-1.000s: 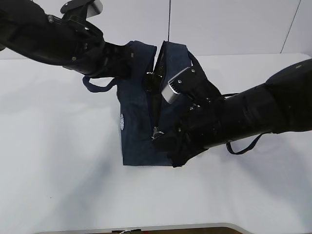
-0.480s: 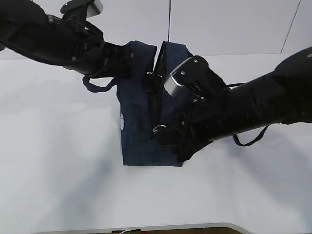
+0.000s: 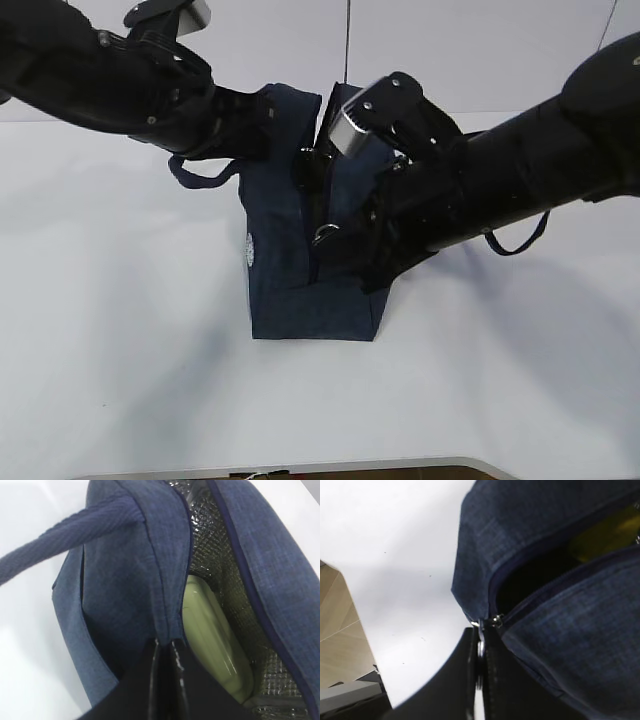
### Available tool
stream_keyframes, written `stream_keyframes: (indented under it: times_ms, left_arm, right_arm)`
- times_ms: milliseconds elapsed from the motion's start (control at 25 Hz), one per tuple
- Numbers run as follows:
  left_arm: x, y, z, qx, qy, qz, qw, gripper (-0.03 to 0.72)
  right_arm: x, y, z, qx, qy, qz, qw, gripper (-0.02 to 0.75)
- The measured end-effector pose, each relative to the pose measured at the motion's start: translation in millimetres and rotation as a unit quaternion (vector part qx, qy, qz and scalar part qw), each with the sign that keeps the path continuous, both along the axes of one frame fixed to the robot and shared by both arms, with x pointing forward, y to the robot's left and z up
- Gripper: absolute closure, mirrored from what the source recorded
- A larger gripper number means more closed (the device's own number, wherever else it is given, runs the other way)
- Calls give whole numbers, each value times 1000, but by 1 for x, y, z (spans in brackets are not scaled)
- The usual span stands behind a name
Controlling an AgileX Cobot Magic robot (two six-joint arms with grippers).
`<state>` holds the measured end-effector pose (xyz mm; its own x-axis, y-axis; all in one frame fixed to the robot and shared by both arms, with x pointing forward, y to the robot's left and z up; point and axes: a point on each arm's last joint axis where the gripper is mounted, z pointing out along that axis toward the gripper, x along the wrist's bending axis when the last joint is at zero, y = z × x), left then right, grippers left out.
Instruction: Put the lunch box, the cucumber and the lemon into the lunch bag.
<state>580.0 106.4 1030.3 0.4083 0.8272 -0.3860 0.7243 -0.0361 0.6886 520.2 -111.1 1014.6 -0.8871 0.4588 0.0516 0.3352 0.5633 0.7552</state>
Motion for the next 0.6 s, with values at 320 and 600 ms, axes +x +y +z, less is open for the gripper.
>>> stream_keyframes:
  times_ms: [320, 600]
  left_arm:
    - [0, 0, 0, 0, 0, 0, 1000, 701]
    - [0, 0, 0, -3, 2, 2, 1000, 701]
  right_arm:
    - [4, 3, 33, -33, 46, 22, 998, 733]
    - [12, 1, 77, -69, 70, -6, 995, 733]
